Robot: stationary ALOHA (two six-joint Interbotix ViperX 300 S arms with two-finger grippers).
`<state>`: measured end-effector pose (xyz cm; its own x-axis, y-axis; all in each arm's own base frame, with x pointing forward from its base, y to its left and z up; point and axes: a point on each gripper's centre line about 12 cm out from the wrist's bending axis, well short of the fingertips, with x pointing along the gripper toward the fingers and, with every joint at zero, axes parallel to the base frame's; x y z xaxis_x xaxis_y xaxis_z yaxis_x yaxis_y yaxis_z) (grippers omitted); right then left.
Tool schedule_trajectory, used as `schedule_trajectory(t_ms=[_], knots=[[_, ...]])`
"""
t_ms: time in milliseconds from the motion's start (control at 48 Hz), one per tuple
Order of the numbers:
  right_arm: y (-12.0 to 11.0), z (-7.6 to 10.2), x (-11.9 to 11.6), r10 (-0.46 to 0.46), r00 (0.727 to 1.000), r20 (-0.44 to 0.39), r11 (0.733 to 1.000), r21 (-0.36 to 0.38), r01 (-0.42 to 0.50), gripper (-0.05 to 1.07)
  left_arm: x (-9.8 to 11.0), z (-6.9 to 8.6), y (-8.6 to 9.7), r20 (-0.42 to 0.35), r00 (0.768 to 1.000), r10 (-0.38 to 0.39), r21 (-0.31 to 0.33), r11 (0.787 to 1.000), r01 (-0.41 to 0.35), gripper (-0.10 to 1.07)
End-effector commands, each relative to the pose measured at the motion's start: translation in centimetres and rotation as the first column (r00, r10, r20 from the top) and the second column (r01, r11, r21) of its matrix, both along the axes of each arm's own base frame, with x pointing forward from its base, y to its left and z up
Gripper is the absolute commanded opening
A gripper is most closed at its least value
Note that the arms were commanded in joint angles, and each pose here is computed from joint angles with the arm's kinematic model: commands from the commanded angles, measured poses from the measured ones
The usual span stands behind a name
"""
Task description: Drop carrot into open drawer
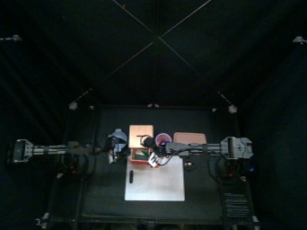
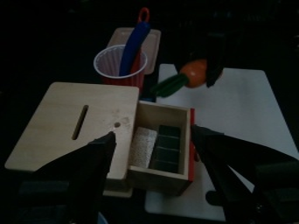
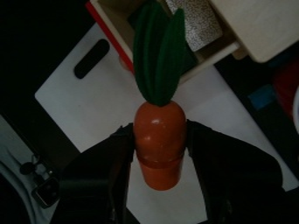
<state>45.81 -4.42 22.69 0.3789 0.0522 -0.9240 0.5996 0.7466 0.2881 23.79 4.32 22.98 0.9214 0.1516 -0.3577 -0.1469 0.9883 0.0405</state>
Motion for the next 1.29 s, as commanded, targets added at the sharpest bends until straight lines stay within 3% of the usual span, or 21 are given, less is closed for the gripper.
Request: schedule_trajectory(t_ms=[0, 354, 667, 854, 1271], knots=[[-0.6, 2.5, 1.0, -0.007, 0.999, 0.044, 1.000, 0.005, 0.007, 0.64, 0.1, 0.5, 0.2, 0.012, 1.000, 0.005, 0.004, 1.000, -0.005, 1.00], [-2.1, 2.2, 2.2, -0.024, 0.998, -0.066, 0.996, 0.081, 0.030, 0.64, 0.1, 0.4, 0.1, 0.008, 1.000, -0.001, 0.018, 1.000, 0.001, 1.00], [-2.5, 2.1, 4.0, 0.043, 0.996, -0.079, 0.982, 0.185, -0.027, 0.64, 0.1, 0.5, 0.1, 0.011, 1.000, -0.006, 0.018, 1.000, 0.005, 1.00], [-3.5, 1.3, 4.2, 0.050, 0.987, -0.150, 0.983, 0.181, -0.022, 0.64, 0.1, 0.5, 0.0, 0.012, 1.000, -0.007, 0.018, 1.000, 0.007, 1.00], [-4.8, 1.0, 5.1, 0.038, 0.988, -0.152, 0.983, 0.183, -0.009, 0.64, -0.7, 0.4, -0.1, 0.009, 1.000, 0.000, 0.021, 1.000, 0.000, 1.00]])
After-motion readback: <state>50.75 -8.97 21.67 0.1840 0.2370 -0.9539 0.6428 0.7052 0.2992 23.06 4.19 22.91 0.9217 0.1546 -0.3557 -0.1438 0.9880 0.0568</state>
